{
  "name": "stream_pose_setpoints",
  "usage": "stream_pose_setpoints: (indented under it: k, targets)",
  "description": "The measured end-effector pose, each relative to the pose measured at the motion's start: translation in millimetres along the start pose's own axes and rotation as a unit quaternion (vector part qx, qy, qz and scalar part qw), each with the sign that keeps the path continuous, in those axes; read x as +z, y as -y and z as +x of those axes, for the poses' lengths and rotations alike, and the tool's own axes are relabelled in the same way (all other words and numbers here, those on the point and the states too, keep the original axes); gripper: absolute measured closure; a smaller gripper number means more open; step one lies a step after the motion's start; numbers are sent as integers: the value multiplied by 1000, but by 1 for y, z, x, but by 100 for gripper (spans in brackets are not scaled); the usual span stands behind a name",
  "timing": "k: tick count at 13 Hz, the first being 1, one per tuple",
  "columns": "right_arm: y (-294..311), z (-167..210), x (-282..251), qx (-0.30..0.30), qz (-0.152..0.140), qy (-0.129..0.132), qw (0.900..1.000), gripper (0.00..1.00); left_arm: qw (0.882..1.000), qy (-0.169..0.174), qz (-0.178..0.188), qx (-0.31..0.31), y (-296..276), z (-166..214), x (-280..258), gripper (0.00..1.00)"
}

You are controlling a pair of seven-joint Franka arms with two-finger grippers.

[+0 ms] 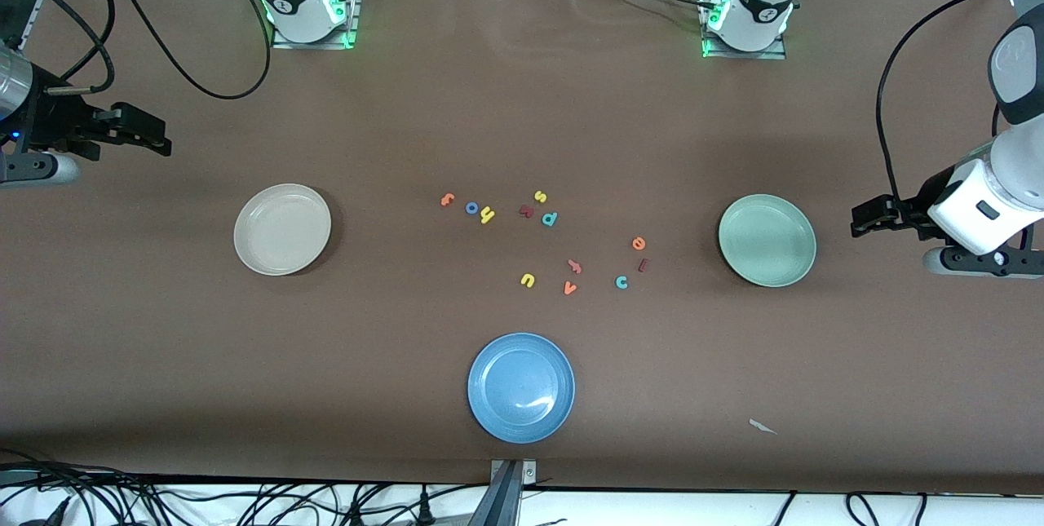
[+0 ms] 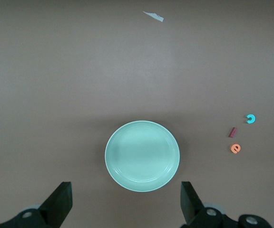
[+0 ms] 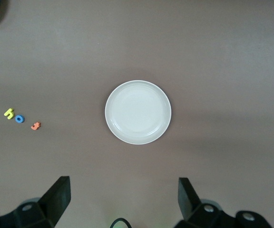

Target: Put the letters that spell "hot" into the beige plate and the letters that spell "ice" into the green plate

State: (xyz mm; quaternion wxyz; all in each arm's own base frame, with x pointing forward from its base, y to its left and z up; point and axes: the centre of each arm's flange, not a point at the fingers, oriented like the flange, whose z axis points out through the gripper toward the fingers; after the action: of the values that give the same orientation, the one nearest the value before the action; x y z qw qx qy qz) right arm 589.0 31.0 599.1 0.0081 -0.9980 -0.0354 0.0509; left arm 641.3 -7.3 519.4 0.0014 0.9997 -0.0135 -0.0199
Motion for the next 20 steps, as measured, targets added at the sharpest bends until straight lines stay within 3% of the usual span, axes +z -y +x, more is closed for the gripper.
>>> stream_pose_setpoints:
  k: [7,11,17,20]
  targets:
    - [-12,7,2,11,-2,-15,1000,0,1000,0,0,0,0,0,0,0]
    - [-7,7,16,5,-1,15,1000,0,1000,1,0,0,0,0,1,0]
    - [-7,8,17,5,-2,15,1000,0,1000,-1,0,0,0,0,1,0]
    - [-11,7,16,6,-16,14,1000,0,1000,-3,0,0,0,1,0,0]
